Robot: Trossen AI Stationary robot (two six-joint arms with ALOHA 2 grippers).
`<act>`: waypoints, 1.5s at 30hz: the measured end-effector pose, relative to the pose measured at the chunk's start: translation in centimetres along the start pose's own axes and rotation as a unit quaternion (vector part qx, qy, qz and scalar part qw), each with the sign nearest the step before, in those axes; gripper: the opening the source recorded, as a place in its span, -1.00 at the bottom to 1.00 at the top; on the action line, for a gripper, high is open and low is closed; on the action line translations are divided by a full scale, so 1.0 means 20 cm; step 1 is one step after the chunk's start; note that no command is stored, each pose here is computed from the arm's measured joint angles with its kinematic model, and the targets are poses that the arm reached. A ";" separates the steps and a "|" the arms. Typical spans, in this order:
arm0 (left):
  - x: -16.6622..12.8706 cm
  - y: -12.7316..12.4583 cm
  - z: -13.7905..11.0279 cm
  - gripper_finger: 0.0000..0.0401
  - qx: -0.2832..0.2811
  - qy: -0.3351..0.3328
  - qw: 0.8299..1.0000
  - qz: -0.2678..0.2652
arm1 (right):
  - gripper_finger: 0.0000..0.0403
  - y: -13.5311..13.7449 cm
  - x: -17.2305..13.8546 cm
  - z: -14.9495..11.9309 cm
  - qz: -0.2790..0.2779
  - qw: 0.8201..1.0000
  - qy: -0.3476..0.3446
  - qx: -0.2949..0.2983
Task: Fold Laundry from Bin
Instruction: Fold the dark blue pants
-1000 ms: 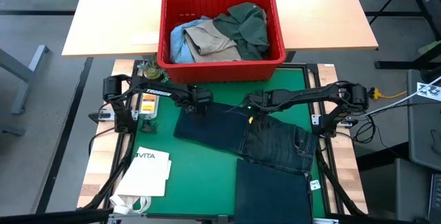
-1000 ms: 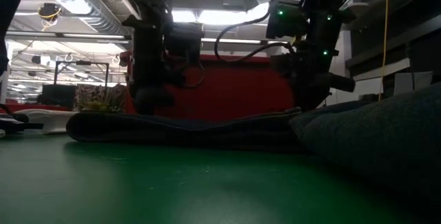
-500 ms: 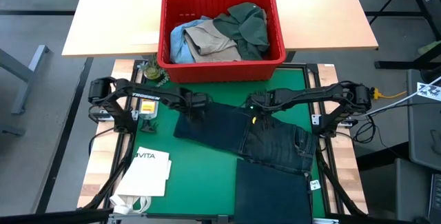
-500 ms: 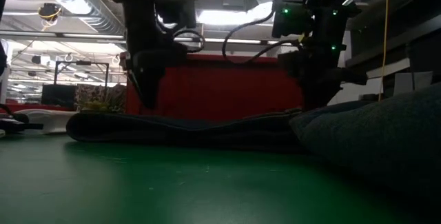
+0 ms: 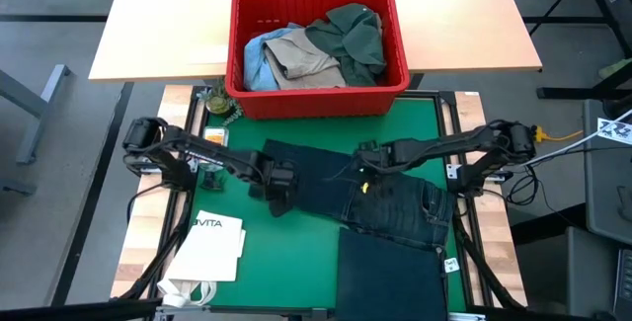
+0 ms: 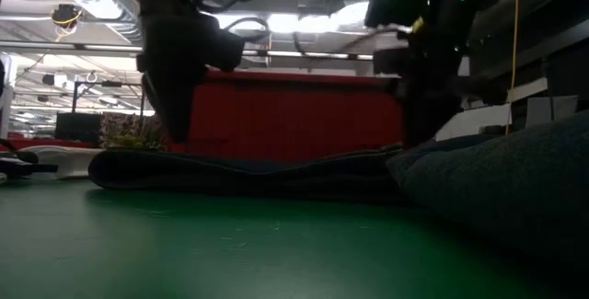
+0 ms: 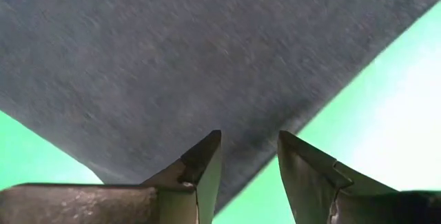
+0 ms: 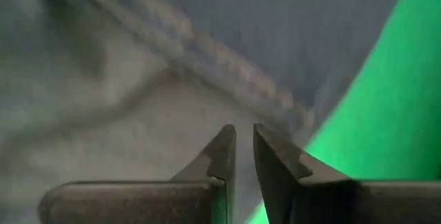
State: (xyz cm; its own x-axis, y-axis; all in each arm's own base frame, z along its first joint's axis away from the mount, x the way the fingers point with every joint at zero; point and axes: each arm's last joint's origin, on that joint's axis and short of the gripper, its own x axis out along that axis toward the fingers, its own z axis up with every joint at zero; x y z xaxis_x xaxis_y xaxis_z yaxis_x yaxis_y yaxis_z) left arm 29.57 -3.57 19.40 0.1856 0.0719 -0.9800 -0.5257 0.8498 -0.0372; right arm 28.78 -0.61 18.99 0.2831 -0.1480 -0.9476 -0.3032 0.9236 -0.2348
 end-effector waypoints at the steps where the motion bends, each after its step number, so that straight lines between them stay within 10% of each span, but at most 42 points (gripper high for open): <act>1: 0.00 -0.01 -0.01 -0.32 -0.003 -0.002 1.000 0.003 | -0.74 0.01 0.00 0.02 -0.004 1.000 -0.016 -0.006; 10: -0.01 -0.07 -0.06 -0.32 -0.013 -0.062 0.996 0.064 | -0.74 0.14 0.02 0.18 -0.017 0.989 -0.144 -0.037; 27: 0.24 0.09 -0.28 -0.32 -0.063 0.008 0.992 0.111 | -0.74 0.23 0.27 0.16 0.032 0.996 -0.054 -0.060; 45: -0.04 0.06 -0.15 -0.32 -0.086 -0.071 0.992 0.056 | -0.74 0.14 -0.02 0.23 -0.036 0.992 -0.090 -0.075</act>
State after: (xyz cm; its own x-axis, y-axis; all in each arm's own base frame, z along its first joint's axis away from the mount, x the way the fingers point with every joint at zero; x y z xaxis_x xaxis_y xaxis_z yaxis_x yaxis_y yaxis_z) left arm 26.21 -4.13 19.52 0.2258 0.2441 -0.9431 -0.6809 0.7319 0.0264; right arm 32.06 3.65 19.66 0.4632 -0.1324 -0.8763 -0.4043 0.8483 -0.3419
